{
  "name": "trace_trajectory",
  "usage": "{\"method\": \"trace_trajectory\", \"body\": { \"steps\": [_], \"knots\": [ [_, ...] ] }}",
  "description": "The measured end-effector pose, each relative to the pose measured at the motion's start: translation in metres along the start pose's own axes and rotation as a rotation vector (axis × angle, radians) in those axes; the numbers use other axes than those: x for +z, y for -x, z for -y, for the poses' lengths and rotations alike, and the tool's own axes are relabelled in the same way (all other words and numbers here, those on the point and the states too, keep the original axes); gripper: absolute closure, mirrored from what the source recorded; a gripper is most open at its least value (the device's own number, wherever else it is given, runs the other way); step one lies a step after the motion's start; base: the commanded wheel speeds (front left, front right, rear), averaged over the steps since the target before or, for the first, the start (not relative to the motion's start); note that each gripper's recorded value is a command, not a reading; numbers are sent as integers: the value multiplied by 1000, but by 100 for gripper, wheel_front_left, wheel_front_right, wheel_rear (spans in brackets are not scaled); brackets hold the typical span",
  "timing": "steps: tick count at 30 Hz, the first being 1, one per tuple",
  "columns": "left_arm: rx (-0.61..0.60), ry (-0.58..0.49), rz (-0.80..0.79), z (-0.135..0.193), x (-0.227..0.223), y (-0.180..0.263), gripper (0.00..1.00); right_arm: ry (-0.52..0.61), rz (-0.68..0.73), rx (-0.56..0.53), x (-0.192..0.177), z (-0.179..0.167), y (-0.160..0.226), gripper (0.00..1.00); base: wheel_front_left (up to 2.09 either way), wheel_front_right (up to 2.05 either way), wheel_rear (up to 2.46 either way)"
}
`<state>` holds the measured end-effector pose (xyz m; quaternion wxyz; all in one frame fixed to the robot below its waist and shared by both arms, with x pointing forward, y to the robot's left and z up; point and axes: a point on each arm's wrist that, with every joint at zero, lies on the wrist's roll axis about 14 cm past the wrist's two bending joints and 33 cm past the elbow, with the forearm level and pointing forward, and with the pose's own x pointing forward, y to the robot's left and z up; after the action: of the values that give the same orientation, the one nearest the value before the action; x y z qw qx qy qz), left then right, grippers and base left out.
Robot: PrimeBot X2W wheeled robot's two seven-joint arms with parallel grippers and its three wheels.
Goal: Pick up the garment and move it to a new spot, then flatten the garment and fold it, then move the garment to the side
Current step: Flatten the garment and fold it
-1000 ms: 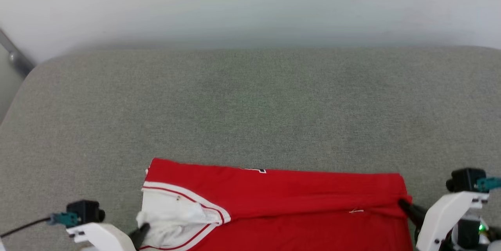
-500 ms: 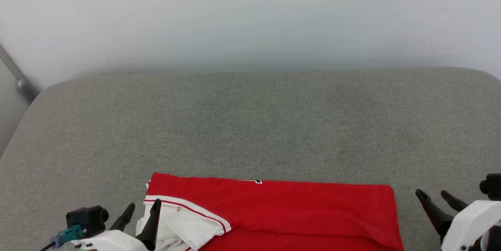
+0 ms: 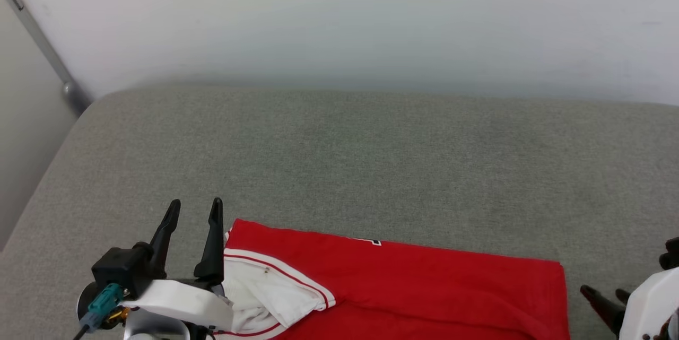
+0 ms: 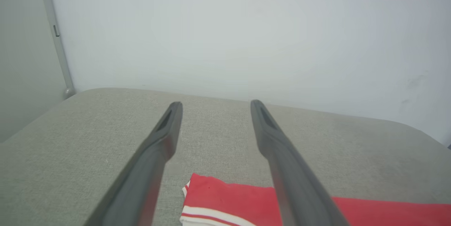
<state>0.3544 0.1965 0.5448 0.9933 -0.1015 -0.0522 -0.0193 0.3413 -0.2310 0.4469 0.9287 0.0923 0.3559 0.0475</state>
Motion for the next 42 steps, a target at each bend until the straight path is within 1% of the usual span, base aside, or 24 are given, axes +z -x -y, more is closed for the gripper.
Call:
{"method": "trace_trajectory", "body": {
  "steps": [6,13,14,16,23,29,31,35,42],
  "knots": [
    [7,-31,43,3,5,-13,0,-32,-154,52,-30,-21,-33,0,0,0,0],
    [6,-72,36,2,-4,-26,0,-61,-326,99,-63,-38,-68,0,0,0,0],
    [11,-79,32,1,-5,-26,0,-62,-347,104,-66,-39,-71,25,0,0,0],
    [16,-78,32,-1,-6,-26,0,-66,-370,116,-68,-42,-75,100,0,0,0],
    [7,-87,37,2,-5,-24,0,-64,-363,154,-65,-53,-75,100,0,0,0],
    [0,-87,32,6,-7,-17,0,-49,-278,154,-46,-49,-66,100,0,0,0],
    [-4,-82,22,8,-9,-15,0,-49,-212,128,-29,-36,-59,100,0,0,0],
    [-16,-78,13,14,-11,-15,0,-77,-149,61,-12,-7,-47,100,0,0,0],
    [-38,-72,8,22,-11,-13,0,-160,-30,-122,16,68,-11,100,0,0,0]
  ]
}}
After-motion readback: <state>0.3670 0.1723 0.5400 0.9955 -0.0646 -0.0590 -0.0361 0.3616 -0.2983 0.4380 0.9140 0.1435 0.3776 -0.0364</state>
